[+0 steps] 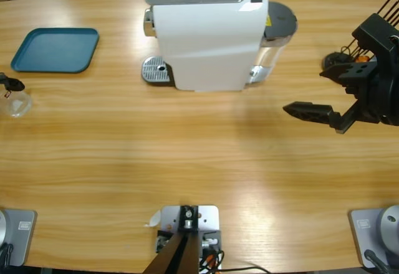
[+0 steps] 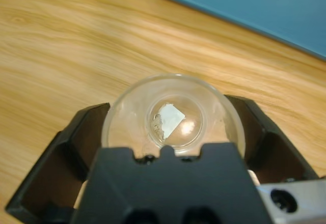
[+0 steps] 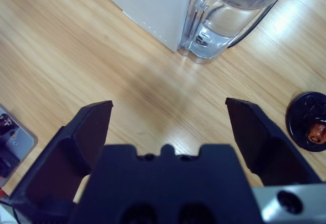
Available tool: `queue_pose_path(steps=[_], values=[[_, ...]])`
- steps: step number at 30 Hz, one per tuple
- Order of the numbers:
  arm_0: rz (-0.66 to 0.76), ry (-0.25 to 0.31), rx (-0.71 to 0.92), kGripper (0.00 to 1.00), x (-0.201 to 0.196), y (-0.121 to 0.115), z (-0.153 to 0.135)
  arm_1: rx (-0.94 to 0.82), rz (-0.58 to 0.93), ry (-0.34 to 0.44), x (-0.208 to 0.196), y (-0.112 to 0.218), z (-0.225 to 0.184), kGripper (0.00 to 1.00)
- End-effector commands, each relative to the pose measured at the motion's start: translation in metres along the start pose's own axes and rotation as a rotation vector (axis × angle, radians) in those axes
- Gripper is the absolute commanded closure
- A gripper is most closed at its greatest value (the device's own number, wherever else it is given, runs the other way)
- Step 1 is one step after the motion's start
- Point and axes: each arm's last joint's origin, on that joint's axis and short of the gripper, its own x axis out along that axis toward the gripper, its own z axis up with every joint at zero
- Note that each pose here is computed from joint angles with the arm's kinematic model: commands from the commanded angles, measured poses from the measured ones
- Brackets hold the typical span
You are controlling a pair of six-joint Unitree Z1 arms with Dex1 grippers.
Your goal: Pour coffee
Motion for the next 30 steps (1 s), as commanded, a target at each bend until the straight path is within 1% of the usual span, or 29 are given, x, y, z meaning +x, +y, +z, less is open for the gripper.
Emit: queue_pose_path(steps=[1,2,3,4,5,6,8,9,10,11,12,13,14,16,17,18,19,20,21,22,24,26,28,30], values=[[0.021,-0.006,-0.010,0.108,0.002,0.004,-0.002,0.004,-0.013,0.049,0.012,-0.002,-0.009,0.004],[0.017,-0.009,-0.012,0.119,0.001,0.004,-0.002,0.006,-0.012,0.049,0.012,-0.002,-0.009,0.004],[0.005,-0.009,-0.018,0.189,0.002,0.002,-0.001,0.006,-0.012,0.049,0.012,-0.002,-0.009,0.004],[0.005,-0.006,-0.015,0.231,0.003,0.001,-0.002,0.006,-0.012,0.049,0.012,-0.002,-0.009,0.004],[0.004,-0.006,-0.011,0.234,0.003,0.001,-0.002,0.006,-0.012,0.049,0.012,-0.002,-0.009,0.004],[-0.001,-0.003,-0.007,0.264,0.003,0.001,-0.003,0.006,-0.012,0.048,0.012,-0.002,-0.009,0.004],[-0.007,-0.001,-0.004,0.380,0.003,0.001,-0.003,0.008,-0.012,0.044,0.010,-0.002,-0.009,0.004],[-0.024,0.005,-0.006,0.403,0.003,0.000,-0.003,0.010,-0.012,0.043,0.010,-0.003,-0.009,0.004],[-0.035,0.008,-0.006,0.453,0.002,0.000,-0.003,0.013,-0.012,0.041,0.010,-0.003,-0.009,0.004],[-0.037,0.004,-0.009,0.529,0.001,0.000,-0.003,0.016,-0.012,0.041,0.010,-0.003,-0.009,0.004],[-0.038,0.002,-0.014,0.639,0.000,0.001,-0.004,0.018,-0.012,0.040,0.010,-0.003,-0.009,0.004],[-0.040,0.003,-0.017,0.860,0.000,0.002,-0.004,0.021,-0.012,0.038,0.009,-0.003,-0.009,0.004],[-0.046,0.004,-0.017,0.996,0.000,0.002,-0.004,0.023,-0.012,0.037,0.009,-0.003,-0.009,0.004],[-0.062,0.002,-0.018,1.000,-0.001,0.002,-0.004,0.025,-0.012,0.035,0.008,-0.003,-0.009,0.004],[-0.094,-0.002,-0.013,1.000,-0.003,-0.001,-0.002,0.027,-0.014,0.033,0.008,-0.003,-0.009,0.004],[-0.134,-0.021,0.006,1.000,-0.009,-0.007,0.000,0.027,-0.014,0.032,0.008,-0.003,-0.009,0.004],[-0.172,-0.051,0.052,1.000,-0.016,-0.016,0.003,0.028,-0.014,0.032,0.007,-0.003,-0.010,0.004],[-0.209,-0.089,0.133,1.000,-0.025,-0.027,0.007,0.029,-0.015,0.032,0.008,-0.004,-0.010,0.004],[-0.230,-0.121,0.191,1.000,-0.031,-0.032,0.012,0.032,-0.017,0.031,0.008,-0.004,-0.010,0.004],[-0.272,-0.138,0.235,1.000,-0.036,-0.035,0.016,0.035,-0.017,0.028,0.008,-0.004,-0.010,0.004],[-0.396,-0.160,0.362,1.000,-0.043,-0.045,0.024,0.039,-0.018,0.024,0.009,-0.005,-0.010,0.004],[-0.502,-0.168,0.483,1.000,-0.047,-0.062,0.026,0.043,-0.019,0.021,0.009,-0.005,-0.010,0.004],[-0.573,-0.175,0.610,1.000,-0.050,-0.079,0.025,0.046,-0.021,0.015,0.010,-0.006,-0.010,0.004],[-0.637,-0.186,0.683,1.000,-0.053,-0.089,0.029,0.049,-0.023,0.013,0.009,-0.007,-0.011,0.004]])
